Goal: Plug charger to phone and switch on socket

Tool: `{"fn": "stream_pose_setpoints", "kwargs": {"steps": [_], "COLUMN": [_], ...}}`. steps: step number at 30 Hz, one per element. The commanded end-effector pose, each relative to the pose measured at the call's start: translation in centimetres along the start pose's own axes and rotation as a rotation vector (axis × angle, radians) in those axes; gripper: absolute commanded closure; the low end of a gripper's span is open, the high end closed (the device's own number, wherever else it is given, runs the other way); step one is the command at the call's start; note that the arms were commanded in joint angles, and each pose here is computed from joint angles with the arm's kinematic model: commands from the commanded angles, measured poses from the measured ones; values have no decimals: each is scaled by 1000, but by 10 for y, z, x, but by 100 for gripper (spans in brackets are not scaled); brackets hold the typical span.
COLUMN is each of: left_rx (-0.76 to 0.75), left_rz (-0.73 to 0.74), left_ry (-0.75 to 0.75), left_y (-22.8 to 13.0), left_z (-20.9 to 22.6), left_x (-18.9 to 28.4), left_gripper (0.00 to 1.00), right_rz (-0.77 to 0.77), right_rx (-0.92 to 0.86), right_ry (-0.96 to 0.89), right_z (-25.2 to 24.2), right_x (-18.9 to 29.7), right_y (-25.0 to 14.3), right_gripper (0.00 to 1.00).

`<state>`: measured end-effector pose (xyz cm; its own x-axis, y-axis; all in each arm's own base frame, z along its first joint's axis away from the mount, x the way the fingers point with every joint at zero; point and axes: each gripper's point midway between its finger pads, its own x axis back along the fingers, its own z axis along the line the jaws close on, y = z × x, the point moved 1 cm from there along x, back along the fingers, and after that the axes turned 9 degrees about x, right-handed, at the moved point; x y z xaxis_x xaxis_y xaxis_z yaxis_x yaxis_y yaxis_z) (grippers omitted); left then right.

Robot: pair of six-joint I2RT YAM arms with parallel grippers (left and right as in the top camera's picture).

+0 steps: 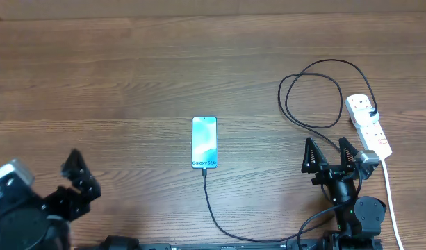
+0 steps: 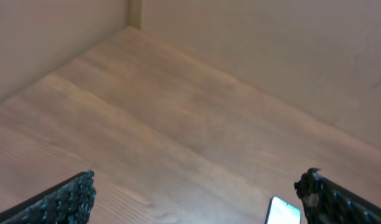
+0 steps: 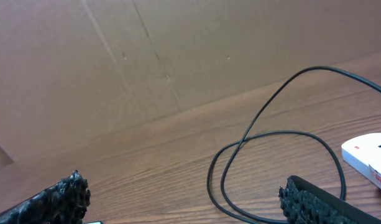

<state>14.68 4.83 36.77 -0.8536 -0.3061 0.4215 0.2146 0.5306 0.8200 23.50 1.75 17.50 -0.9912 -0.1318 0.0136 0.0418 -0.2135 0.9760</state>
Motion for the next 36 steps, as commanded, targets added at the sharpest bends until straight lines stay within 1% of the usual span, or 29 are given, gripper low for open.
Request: {"fn": "stream_pose_setpoints", "kwargs": {"steps": [1,10,13,17,21,24,31,36], "left_rx": [16,32,39,57,70,80,115,136], "left_rz": [42,111,111,76,42,-3,-117,-167], "left_ry": [-34,-194,-229,-232,-226,-192,-238,-270], "left_y": [-33,-132,-150,-160,-160,-161,-153,-161], "left_z": [-3,-14,-12,-1,8,19,17,20], "left_x": [-30,-116,-127,-132,-131,-134,-141,-150], "left_gripper": [1,0,1,1,0,0,0,0], "right_rz": [-6,-6,-6,-6,-6,-6,-6,-6], "right_rx": [-2,-2,-2,-2,-2,-2,-2,-2], "right_ry": [-9,-9,-9,-9,-9,-9,-9,-9], "right_z": [-2,-2,-2,-2,-2,-2,-2,-2], "right_x": [0,0,0,0,0,0,0,0], "right_y": [-2,-2,-2,-2,-2,-2,-2,-2], "right_gripper": [0,0,0,0,0,0,0,0]}}
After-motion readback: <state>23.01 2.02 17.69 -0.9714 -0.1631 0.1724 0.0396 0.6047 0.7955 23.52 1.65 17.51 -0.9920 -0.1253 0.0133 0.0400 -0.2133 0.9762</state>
